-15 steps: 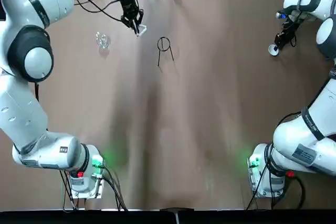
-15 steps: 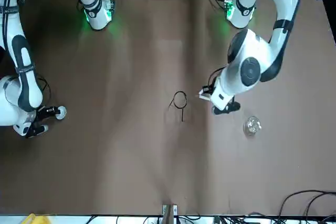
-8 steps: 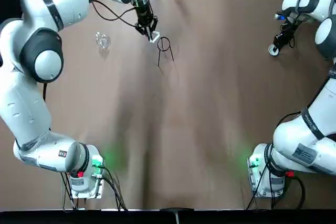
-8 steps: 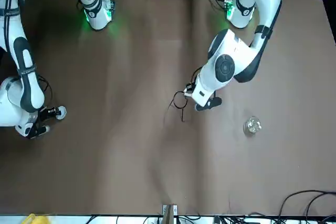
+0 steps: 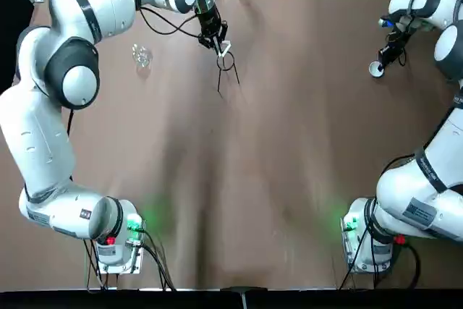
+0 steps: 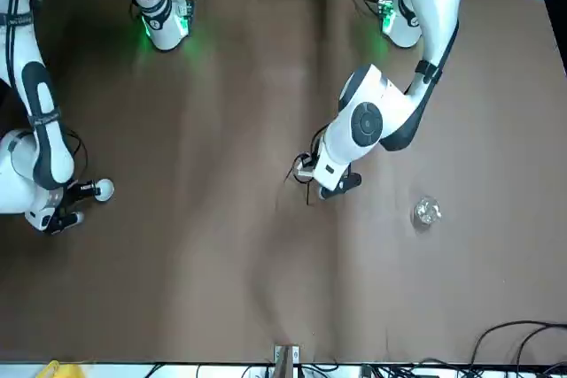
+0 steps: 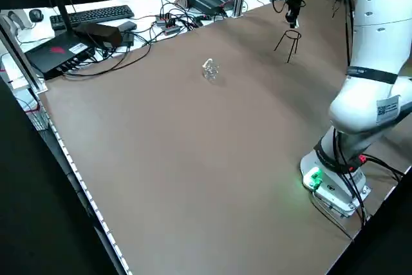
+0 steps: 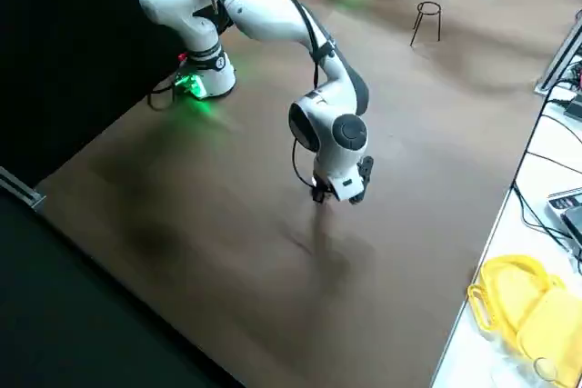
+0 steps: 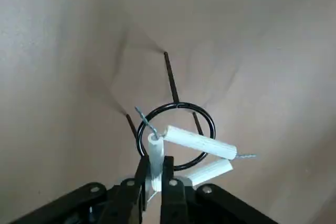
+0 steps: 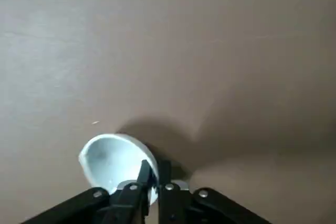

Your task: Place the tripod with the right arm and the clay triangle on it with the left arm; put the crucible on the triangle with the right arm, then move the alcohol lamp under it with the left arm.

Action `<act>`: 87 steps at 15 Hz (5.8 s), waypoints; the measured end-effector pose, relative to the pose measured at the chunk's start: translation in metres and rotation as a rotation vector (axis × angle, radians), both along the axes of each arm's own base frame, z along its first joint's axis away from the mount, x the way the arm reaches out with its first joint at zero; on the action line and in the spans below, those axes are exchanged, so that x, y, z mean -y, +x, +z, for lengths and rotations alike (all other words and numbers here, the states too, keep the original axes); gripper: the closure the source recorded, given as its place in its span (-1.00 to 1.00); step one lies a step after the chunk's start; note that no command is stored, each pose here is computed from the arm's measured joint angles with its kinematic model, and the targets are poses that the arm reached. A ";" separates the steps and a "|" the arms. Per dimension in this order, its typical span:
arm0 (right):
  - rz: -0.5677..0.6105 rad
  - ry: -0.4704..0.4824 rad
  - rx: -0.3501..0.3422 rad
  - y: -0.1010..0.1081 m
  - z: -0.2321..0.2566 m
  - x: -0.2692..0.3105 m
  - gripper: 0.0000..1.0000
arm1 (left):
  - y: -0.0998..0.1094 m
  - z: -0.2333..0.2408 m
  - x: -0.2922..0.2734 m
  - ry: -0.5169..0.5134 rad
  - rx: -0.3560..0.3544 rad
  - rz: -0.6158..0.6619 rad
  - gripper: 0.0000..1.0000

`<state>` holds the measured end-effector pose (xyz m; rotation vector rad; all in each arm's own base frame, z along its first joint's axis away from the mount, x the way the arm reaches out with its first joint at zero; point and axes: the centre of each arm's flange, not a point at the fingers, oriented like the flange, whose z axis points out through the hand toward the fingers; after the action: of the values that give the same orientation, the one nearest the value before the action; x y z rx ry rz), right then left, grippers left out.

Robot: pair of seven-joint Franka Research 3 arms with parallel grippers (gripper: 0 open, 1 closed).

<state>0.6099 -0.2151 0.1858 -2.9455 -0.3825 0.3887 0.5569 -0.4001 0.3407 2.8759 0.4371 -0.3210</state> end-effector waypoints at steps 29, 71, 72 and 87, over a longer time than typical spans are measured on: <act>-0.277 0.096 -0.101 0.011 0.198 -0.410 0.89 | -0.004 -0.041 0.007 0.029 -0.040 -0.012 0.75; -0.617 0.231 0.052 -0.061 0.140 -0.692 0.89 | 0.117 -0.021 -0.381 0.275 0.047 -0.356 -0.96; -0.615 0.229 0.054 -0.063 0.137 -0.695 0.89 | 0.117 -0.028 -0.381 0.271 0.042 -0.361 -0.96; -0.627 0.234 0.095 -0.061 0.120 -0.699 0.89 | 0.119 -0.048 -0.379 0.308 0.065 -0.430 -0.98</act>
<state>0.5493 0.4842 0.3059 -2.6669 0.4526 0.1092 0.6755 -0.0212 0.2931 3.2553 -0.1670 -0.2423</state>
